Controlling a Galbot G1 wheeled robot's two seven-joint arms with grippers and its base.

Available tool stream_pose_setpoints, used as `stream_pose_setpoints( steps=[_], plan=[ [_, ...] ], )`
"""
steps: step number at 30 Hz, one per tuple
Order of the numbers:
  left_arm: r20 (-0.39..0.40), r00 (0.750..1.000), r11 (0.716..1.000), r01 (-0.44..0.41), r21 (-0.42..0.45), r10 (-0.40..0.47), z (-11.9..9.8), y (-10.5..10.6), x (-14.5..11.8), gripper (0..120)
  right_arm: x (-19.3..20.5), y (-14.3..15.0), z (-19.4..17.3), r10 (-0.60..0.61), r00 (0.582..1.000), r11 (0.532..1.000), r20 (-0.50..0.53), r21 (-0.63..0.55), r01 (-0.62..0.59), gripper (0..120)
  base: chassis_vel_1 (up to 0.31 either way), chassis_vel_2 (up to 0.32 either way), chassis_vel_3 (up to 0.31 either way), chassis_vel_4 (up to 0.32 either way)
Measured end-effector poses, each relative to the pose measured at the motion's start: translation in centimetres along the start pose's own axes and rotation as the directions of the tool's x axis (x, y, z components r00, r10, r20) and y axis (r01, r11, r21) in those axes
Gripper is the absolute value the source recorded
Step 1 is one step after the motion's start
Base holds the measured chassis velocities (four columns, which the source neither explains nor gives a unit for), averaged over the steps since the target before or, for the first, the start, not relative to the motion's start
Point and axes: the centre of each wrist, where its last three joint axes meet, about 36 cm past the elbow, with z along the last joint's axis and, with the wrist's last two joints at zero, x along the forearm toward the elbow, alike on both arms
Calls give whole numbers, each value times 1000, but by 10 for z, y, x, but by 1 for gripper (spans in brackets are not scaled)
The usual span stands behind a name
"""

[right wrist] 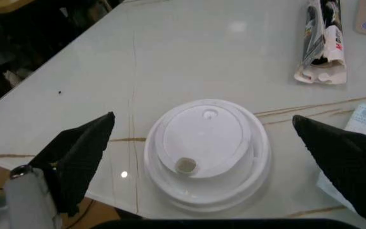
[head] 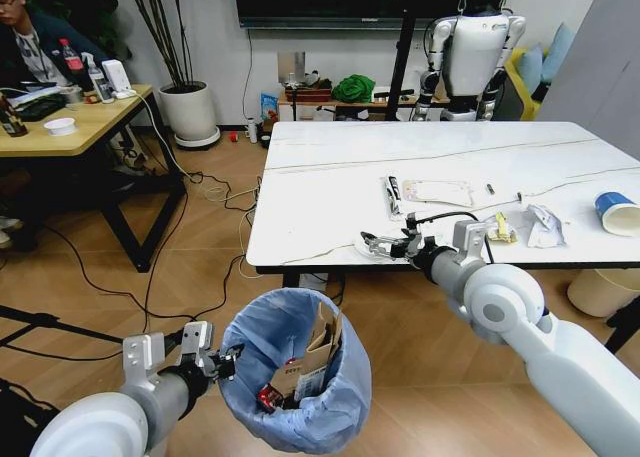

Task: Pick up the trash bin and place the trash from the table into it.

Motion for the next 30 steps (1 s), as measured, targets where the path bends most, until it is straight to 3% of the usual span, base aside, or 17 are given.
stream_pose_setpoints(
  steps=[24,27,30],
  plan=[
    [9,1000,1000,3,3,-3,-2,2,1,0,-17,1,14,17,999,1000,-41,18,-17,100,0,0,0,0],
    [11,1000,1000,3,4,-3,-3,2,1,0,-19,1,15,19,999,1000,-44,21,-18,97,0,0,0,0],
    [11,1000,1000,2,5,-2,-3,3,1,0,-21,0,15,23,999,999,-43,26,-22,84,0,0,0,0]
  ],
)
